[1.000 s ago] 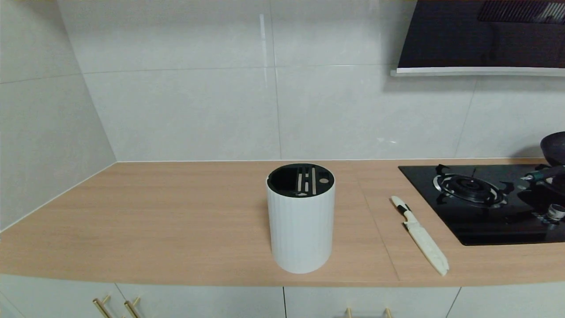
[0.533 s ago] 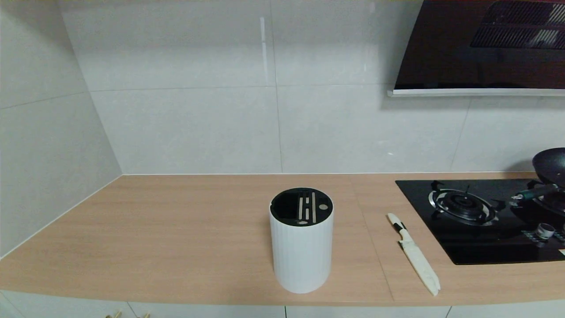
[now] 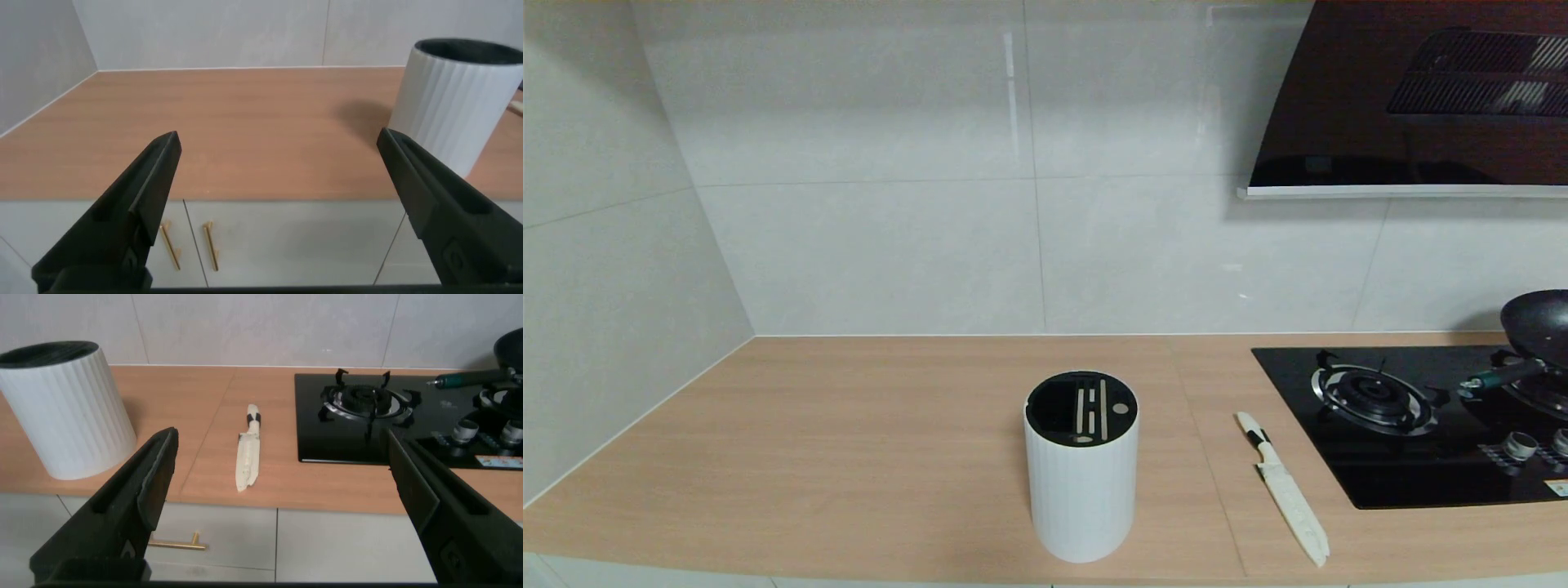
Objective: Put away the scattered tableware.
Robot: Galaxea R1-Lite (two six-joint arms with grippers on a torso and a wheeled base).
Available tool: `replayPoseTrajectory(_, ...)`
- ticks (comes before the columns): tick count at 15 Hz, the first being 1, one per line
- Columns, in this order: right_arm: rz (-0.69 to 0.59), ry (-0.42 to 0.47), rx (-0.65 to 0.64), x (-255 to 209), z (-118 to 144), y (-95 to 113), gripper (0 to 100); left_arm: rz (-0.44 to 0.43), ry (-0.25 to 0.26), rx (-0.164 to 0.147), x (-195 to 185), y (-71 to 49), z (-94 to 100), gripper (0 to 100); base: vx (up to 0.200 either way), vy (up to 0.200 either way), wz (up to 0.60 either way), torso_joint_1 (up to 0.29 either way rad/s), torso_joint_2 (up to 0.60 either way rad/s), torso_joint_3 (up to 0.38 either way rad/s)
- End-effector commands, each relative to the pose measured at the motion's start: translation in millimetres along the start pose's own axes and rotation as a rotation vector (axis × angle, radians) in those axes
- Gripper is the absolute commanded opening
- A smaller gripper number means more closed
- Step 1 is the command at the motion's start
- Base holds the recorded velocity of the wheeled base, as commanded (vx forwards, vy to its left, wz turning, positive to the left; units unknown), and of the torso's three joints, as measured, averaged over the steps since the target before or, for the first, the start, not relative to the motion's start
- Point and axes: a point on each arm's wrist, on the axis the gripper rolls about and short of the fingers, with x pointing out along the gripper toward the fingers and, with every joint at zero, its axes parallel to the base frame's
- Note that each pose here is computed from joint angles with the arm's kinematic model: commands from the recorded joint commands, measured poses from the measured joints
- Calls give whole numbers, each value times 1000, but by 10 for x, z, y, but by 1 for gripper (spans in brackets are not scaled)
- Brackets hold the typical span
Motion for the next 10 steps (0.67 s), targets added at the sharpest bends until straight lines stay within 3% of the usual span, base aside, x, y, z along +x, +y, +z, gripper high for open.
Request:
replayPoseTrajectory(1, 1, 1, 0, 1, 0, 0, 100, 0, 0, 0, 0, 0, 1, 100, 0, 0, 0, 0, 0, 0)
replayPoseTrajectory(10, 2, 1, -11, 1, 0, 0, 100, 0, 0, 0, 0, 0, 1, 100, 0, 0, 0, 0, 0, 0)
